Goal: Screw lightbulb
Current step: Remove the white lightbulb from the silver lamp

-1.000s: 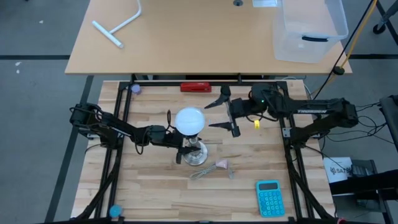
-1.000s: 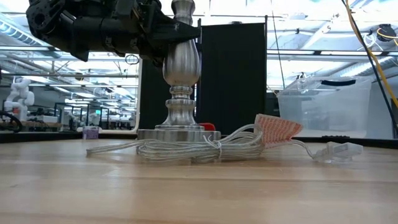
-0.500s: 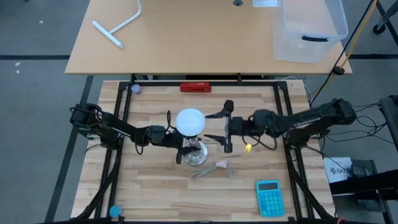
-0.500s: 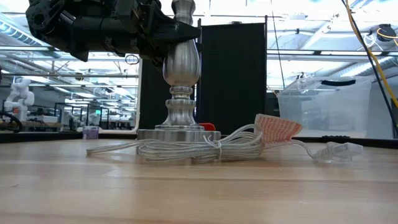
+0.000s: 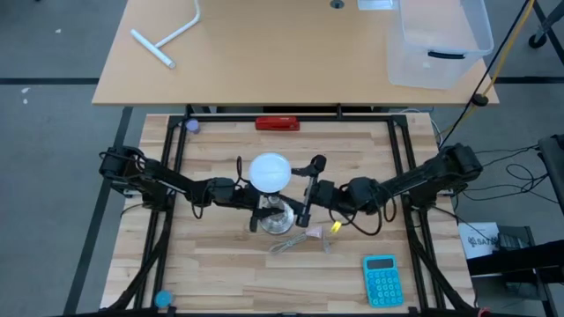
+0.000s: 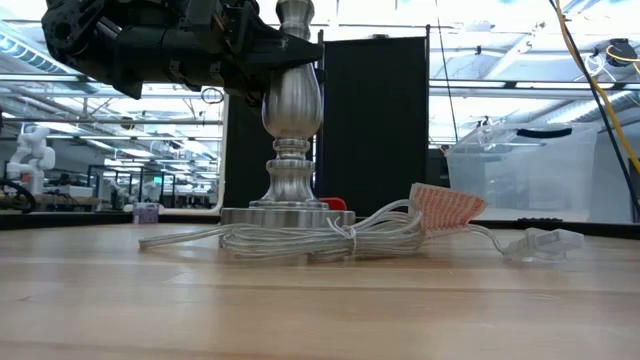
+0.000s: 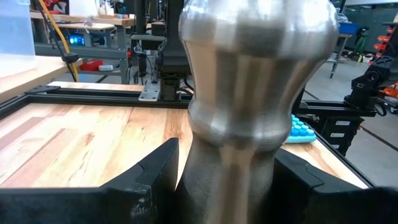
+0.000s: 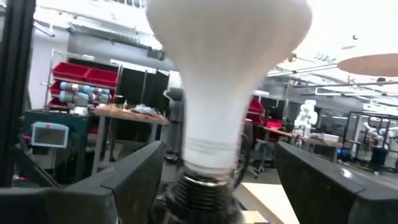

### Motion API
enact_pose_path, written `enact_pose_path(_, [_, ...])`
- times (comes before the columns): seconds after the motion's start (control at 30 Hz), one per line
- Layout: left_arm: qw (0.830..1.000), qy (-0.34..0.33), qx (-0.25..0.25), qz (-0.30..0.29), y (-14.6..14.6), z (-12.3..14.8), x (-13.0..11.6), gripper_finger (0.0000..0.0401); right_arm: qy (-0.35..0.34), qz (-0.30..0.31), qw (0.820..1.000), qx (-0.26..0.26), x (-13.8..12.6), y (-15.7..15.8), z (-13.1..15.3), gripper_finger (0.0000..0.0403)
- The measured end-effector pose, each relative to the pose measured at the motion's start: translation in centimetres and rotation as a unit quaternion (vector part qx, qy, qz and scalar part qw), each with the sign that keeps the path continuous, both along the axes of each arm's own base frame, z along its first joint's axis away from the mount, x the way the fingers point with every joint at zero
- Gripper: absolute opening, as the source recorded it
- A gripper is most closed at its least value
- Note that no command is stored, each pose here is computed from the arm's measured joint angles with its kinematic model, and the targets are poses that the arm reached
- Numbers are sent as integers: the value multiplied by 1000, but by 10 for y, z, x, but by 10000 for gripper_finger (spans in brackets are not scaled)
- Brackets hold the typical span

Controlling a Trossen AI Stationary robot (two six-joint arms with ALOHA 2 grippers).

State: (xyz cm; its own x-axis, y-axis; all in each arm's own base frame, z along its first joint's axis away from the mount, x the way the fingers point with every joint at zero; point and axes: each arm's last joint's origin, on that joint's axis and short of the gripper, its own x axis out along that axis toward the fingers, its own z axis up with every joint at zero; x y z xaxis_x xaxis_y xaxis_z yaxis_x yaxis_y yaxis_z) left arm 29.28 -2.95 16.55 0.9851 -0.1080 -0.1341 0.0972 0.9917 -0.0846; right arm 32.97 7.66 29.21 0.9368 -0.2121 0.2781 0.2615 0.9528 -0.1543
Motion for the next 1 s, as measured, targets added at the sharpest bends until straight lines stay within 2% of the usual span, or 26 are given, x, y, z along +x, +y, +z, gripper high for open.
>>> enact_pose_path(0.3, [1000, 0, -3, 2, 0, 0, 0, 190, -6, 0, 1000, -3, 31, 9, 6, 298])
enact_pose_path(0.57, [1000, 1, -4, 3, 0, 0, 0, 190, -13, -8, 1000, -20, 33, 10, 15, 292])
enact_pose_path(0.67, [1000, 1, -3, 3, 0, 0, 0, 190, -9, -9, 1000, -20, 33, 10, 16, 261])
enact_pose_path(0.87, [1000, 1, -3, 3, 0, 0, 0, 190, -5, -11, 1000, -15, 33, 9, 16, 150])
enact_pose_path(1.0, [1000, 2, -3, 3, 0, 0, 0, 190, 0, -10, 1000, -16, 33, 9, 15, 141])
